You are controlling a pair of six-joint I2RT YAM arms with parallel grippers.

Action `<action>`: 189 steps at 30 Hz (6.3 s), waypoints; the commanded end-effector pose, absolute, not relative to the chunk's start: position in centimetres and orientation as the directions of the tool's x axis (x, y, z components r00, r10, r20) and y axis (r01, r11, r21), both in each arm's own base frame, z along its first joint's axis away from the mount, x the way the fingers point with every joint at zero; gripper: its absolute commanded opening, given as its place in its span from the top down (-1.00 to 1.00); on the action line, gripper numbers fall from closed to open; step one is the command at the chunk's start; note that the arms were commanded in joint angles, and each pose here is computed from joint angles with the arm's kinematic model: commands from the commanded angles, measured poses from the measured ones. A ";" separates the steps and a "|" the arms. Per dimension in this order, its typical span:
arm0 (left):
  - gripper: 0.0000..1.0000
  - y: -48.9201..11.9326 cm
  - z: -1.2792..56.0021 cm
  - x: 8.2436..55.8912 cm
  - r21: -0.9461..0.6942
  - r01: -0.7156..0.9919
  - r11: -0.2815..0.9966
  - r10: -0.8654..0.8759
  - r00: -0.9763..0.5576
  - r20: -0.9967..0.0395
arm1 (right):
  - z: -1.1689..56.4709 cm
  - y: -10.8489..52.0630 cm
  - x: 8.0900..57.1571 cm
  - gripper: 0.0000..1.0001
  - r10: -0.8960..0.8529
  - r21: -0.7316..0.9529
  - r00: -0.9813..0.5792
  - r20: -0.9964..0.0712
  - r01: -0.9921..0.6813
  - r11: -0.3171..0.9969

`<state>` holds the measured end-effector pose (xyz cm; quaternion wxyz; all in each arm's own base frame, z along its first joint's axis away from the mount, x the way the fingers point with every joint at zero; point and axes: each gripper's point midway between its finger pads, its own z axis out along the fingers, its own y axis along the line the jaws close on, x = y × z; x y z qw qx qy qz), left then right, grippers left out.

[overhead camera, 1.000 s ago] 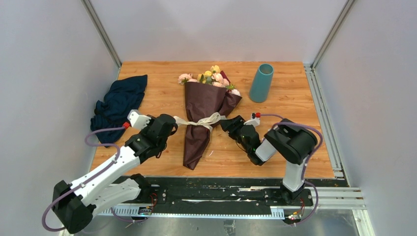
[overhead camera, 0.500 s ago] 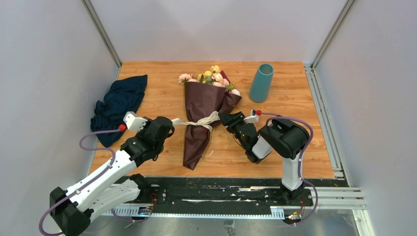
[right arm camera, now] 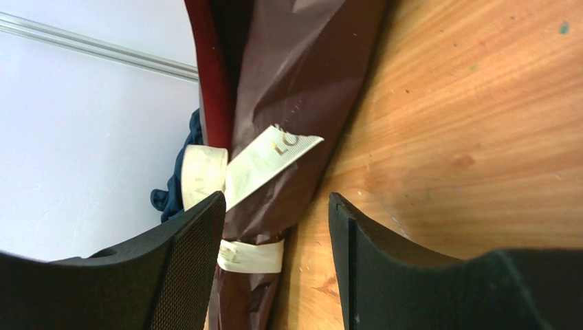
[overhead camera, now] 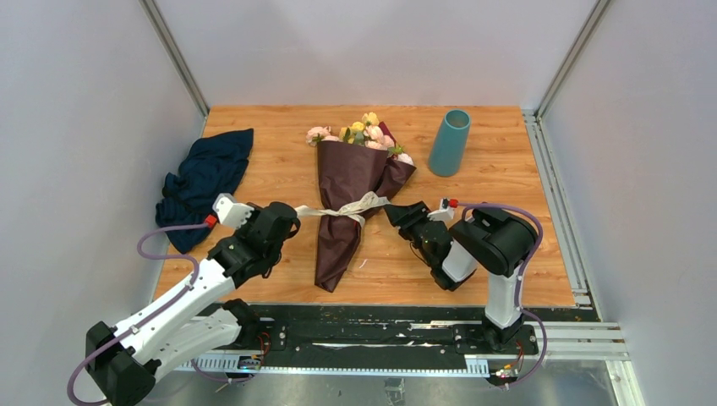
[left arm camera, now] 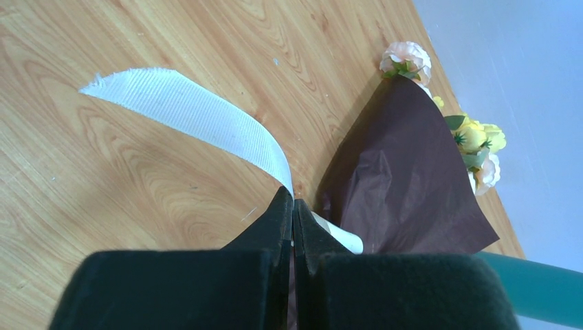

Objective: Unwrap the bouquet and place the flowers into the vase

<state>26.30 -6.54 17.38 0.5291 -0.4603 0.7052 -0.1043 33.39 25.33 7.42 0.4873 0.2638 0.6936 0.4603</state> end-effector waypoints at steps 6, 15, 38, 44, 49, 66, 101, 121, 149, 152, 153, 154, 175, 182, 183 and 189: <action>1.00 -5.8 17.1 25.9 -0.619 -0.545 0.566 -0.740 -0.004 -0.673 | 7.2 24.7 34.0 -0.21 0.835 0.900 -0.348 -0.426 -0.073 0.429; 1.00 -5.0 17.4 25.5 -0.603 -0.556 0.572 -0.720 0.012 -0.694 | 6.1 25.6 35.1 -0.01 0.814 0.885 -0.360 -0.456 -0.083 0.459; 1.00 -5.0 16.9 25.7 -0.574 -0.569 0.589 -0.698 -0.002 -0.716 | 7.3 27.0 37.2 0.34 0.806 0.886 -0.371 -0.461 -0.146 0.439; 1.00 -4.9 16.6 25.7 -0.563 -0.575 0.594 -0.689 -0.003 -0.724 | 6.7 26.8 37.2 1.00 0.802 0.885 -0.378 -0.463 -0.137 0.446; 1.00 -4.8 16.3 25.7 -0.556 -0.580 0.595 -0.685 -0.004 -0.729 | 8.3 26.9 36.3 1.00 0.800 0.892 -0.395 -0.451 -0.166 0.421; 1.00 -2.8 23.2 27.2 -0.356 -0.586 0.728 -0.439 0.001 -0.898 | 17.8 23.5 30.4 1.00 0.787 0.835 -0.313 -0.531 -0.350 0.425; 1.00 8.9 28.4 19.7 -0.292 -0.810 0.508 -0.339 0.123 -0.933 | 30.9 1.6 25.8 1.00 0.556 0.552 0.086 -0.827 -0.069 0.831; -0.92 -3.9 21.7 28.5 -0.292 -0.435 0.852 -0.420 -0.232 -0.877 | 22.0 10.5 26.4 -0.17 0.305 0.385 -0.348 -0.886 -0.190 0.903; -0.90 -0.4 17.7 24.8 -0.169 -0.606 0.778 -0.384 -0.245 -0.890 | 9.9 35.0 30.9 -0.05 -0.692 -0.280 -0.347 -0.633 -0.731 0.623; -0.90 0.4 17.9 24.2 -0.167 -0.620 0.767 -0.378 -0.225 -0.898 | 9.0 35.4 31.1 -0.04 -0.701 -0.280 -0.349 -0.621 -0.737 0.615; -0.90 0.7 17.9 24.0 -0.166 -0.624 0.764 -0.375 -0.220 -0.901 | 8.9 35.6 31.2 -0.03 -0.702 -0.279 -0.350 -0.620 -0.739 0.614; -0.90 0.8 18.0 23.9 -0.165 -0.627 0.761 -0.372 -0.214 -0.903 | 8.8 35.8 31.3 0.03 -0.702 -0.277 -0.349 -0.621 -0.740 0.613; -0.89 -0.1 17.4 24.7 -0.155 -0.599 0.786 -0.367 -0.250 -0.896 | 15.7 35.3 31.1 1.00 -0.581 -0.231 -0.319 -0.748 -0.696 0.680; -0.89 -0.8 17.1 25.0 -0.165 -0.580 0.798 -0.380 -0.270 -0.885 | 21.0 33.9 30.4 1.00 -0.516 -0.225 -0.262 -0.816 -0.677 0.700; -0.89 -0.8 17.2 25.0 -0.168 -0.579 0.798 -0.380 -0.268 -0.885 | 21.5 33.7 30.4 1.00 -0.509 -0.226 -0.256 -0.822 -0.673 0.704; -0.89 -1.0 17.6 25.0 -0.174 -0.570 0.803 -0.382 -0.268 -0.885 | 26.8 31.2 31.0 1.00 -0.426 -0.218 -0.218 -0.878 -0.610 0.762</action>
